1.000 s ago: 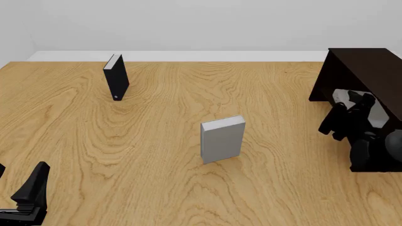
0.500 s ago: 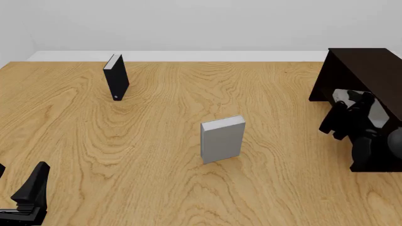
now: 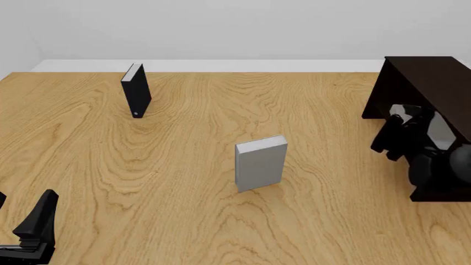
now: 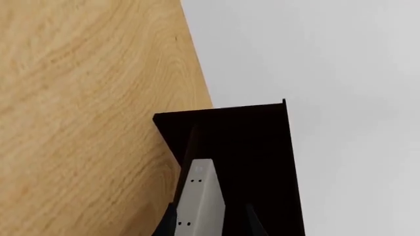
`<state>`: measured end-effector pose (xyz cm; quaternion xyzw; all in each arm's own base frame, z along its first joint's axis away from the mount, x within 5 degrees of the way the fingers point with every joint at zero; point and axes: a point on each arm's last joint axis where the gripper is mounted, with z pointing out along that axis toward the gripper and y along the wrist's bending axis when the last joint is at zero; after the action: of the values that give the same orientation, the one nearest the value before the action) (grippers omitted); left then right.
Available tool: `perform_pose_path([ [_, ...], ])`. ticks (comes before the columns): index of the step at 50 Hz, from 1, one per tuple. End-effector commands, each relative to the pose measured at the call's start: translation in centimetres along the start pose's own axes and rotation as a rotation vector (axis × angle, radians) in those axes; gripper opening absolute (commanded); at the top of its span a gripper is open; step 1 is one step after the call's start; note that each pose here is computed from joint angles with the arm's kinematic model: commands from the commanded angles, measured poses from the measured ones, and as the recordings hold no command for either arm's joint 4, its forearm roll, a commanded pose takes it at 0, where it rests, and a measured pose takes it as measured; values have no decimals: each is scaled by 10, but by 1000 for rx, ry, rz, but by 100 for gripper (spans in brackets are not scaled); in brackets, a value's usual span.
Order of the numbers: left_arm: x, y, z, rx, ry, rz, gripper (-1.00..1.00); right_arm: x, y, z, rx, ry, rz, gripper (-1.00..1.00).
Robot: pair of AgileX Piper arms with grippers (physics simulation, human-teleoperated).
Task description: Pick up the book on the right and place it on the cabinet shelf.
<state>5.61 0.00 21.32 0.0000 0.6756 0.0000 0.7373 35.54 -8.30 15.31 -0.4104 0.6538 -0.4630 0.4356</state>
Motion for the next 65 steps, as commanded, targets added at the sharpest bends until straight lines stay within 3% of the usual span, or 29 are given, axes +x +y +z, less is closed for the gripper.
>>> perform_pose_path([
  [1,0,0,0,0,0,0,100,-30,-19,9,50,-103,-42,100],
  [26,0,0,0,0,0,0,100,-62,-27,8,49,-179,-47,100],
  [41,0,0,0,0,0,0,100,-86,-27,-6,30,-246,-13,100],
  [65,0,0,0,0,0,0,100,-75,-28,-56,8,-246,67,100],
])
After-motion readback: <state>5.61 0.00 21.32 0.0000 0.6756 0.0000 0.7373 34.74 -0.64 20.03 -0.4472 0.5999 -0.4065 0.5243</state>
